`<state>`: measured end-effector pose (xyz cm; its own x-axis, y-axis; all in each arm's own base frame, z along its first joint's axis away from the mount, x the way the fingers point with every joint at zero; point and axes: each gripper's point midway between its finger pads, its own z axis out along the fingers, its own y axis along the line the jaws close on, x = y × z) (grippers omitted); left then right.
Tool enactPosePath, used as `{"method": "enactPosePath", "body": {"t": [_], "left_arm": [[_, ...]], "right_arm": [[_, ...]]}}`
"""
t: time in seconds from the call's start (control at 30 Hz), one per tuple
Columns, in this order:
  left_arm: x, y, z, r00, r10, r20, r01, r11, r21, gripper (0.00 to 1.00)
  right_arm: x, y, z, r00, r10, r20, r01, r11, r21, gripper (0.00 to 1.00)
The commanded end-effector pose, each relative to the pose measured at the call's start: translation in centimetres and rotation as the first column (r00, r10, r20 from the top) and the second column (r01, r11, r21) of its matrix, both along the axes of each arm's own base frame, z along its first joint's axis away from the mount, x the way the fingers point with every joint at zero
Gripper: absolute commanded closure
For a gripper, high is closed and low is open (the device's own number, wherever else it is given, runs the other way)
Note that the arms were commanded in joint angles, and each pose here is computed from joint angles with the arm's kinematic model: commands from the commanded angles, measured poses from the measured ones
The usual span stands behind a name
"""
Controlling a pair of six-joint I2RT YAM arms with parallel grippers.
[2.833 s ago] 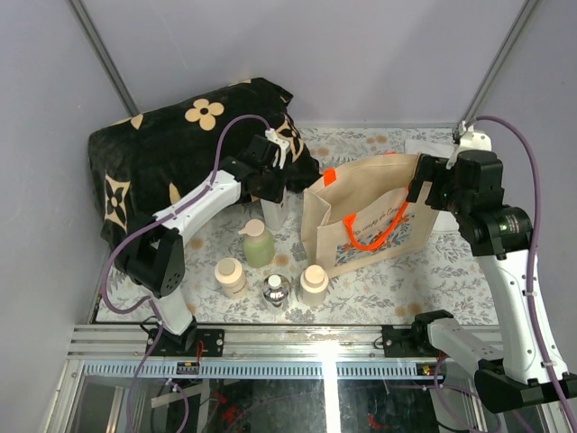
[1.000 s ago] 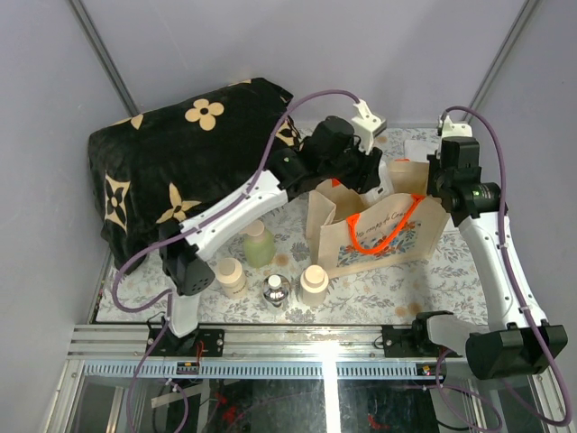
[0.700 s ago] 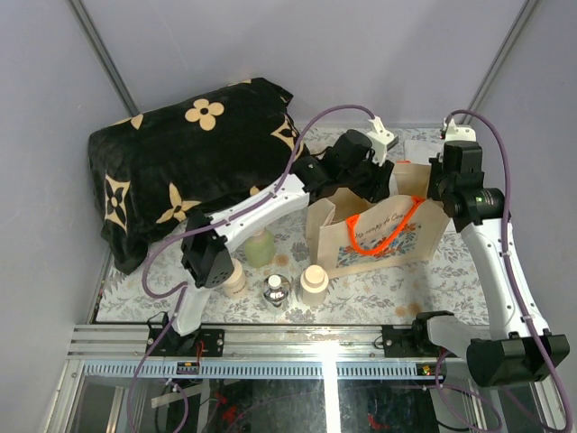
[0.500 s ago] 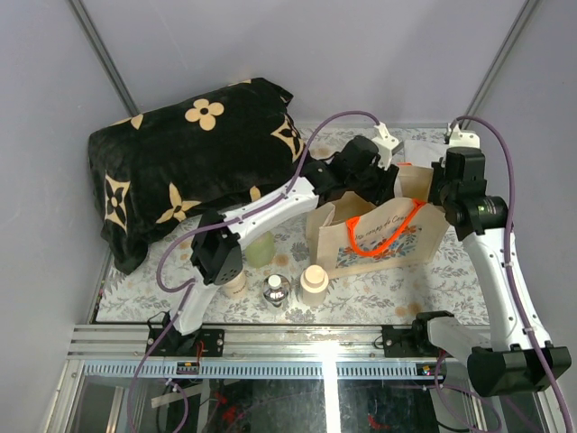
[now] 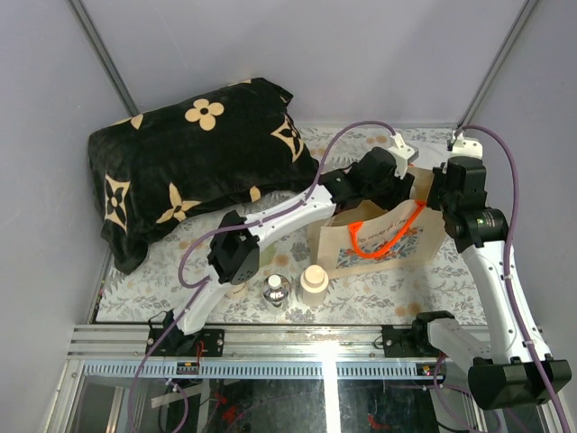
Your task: Place the personal care products into the canvas bag
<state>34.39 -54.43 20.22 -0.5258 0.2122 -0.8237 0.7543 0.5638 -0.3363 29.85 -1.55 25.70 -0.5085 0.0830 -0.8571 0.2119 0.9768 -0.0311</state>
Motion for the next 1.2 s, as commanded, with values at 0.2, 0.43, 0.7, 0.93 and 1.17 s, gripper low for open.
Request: {"method": "enactPosePath", "body": {"t": [0.2,0.43,0.7,0.93,1.17], "left_arm": [[-0.4,-3.6,7.0,0.991,-0.006,0.137,0.035,0.977,-0.210,0.70],[-1.1,-4.0,7.2,0.992,-0.040,0.122,0.068,0.971,-0.230,0.12],[-2.1,-3.2,9.6,0.991,-0.046,0.127,0.078,0.962,-0.261,0.01],[0.0,1.9,13.3,0.960,0.137,0.245,-0.096,0.980,-0.176,0.01],[1.9,10.1,18.6,0.874,0.328,0.358,-0.277,0.943,-0.187,0.00]], "right_arm": [[-0.8,-0.1,-1.9,0.998,-0.009,-0.064,0.009,1.000,0.003,1.00],[-0.9,-0.3,-2.2,0.997,-0.016,-0.072,0.016,1.000,-0.004,1.00],[-1.0,-0.5,-2.3,0.997,-0.023,-0.077,0.023,1.000,-0.009,1.00],[-1.0,-0.5,-2.4,0.997,-0.028,-0.076,0.027,1.000,-0.010,1.00],[-1.1,-0.6,-2.3,0.997,-0.027,-0.069,0.026,1.000,-0.012,1.00]]}}
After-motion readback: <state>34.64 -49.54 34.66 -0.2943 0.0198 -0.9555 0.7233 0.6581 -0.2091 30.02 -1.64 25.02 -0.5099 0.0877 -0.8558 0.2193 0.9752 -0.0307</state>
